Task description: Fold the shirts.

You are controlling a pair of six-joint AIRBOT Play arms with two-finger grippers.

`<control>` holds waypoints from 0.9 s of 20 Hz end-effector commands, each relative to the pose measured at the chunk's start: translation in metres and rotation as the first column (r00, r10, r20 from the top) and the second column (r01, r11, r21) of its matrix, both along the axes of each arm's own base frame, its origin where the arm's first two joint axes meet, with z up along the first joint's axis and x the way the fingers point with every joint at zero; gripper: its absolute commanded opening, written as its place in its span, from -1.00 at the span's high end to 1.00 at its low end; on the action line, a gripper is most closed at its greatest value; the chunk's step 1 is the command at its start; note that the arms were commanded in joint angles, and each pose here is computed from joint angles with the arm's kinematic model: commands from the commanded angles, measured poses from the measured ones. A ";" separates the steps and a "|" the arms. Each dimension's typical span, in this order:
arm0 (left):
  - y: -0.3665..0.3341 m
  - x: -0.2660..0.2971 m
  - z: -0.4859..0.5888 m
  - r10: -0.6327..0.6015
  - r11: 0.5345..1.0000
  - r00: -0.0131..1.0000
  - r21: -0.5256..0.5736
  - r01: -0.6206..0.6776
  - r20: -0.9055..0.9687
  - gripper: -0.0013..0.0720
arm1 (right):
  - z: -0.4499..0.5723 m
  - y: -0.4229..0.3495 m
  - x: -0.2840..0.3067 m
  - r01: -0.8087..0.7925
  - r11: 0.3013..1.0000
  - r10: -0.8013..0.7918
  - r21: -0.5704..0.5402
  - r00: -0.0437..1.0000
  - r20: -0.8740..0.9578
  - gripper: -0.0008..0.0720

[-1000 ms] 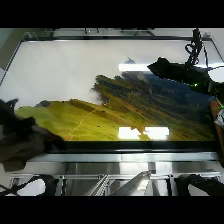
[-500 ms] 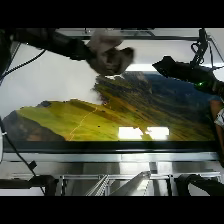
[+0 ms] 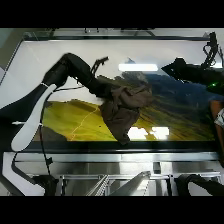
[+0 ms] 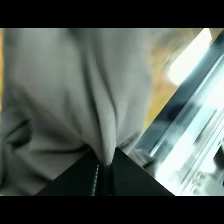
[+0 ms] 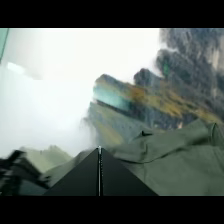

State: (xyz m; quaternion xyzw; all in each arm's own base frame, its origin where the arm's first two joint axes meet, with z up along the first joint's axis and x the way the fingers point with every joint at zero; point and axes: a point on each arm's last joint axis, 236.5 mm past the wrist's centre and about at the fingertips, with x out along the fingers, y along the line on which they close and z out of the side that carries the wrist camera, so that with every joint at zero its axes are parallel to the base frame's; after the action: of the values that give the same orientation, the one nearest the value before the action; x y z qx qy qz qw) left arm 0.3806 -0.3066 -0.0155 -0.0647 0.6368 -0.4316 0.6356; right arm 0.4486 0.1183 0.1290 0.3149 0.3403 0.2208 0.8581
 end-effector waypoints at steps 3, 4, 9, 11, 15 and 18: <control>0.024 -0.041 -0.040 -0.041 0.997 0.968 0.057 0.056 -0.246 -0.98 | -0.008 0.016 -0.025 -0.136 0.991 0.135 -0.009 0.990 -0.041 -0.98; 0.033 -0.041 -0.033 -0.027 0.996 0.962 0.069 0.047 -0.271 -0.98 | -0.010 0.020 -0.030 -0.176 0.984 0.175 -0.022 0.984 -0.038 -0.82; 0.082 -0.081 -0.007 0.099 0.992 0.920 0.107 -0.063 -0.379 -0.98 | -0.054 0.026 -0.030 -0.207 0.978 0.211 0.038 0.961 -0.177 -0.80; 0.084 -0.113 -0.014 0.149 0.986 0.907 0.123 -0.109 -0.394 -0.98 | -0.096 0.018 -0.017 -0.171 0.984 0.181 0.057 0.948 -0.262 -0.80; 0.054 -0.164 -0.033 0.205 0.978 0.903 0.115 -0.175 -0.378 -0.98 | -0.171 0.013 0.003 -0.170 0.983 0.186 0.075 0.906 -0.380 -0.75; 0.028 -0.168 -0.055 0.239 0.968 0.934 0.133 -0.211 -0.264 -0.98 | -0.202 0.014 0.014 -0.174 0.981 0.196 0.090 0.884 -0.425 -0.75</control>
State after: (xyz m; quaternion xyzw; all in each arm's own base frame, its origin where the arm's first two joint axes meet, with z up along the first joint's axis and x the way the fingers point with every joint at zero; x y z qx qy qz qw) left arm 0.2178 -0.2594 -0.0510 -0.1639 0.7569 -0.3289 0.5405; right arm 0.4551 0.1316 -0.0376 0.3374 0.5221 0.2391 0.7460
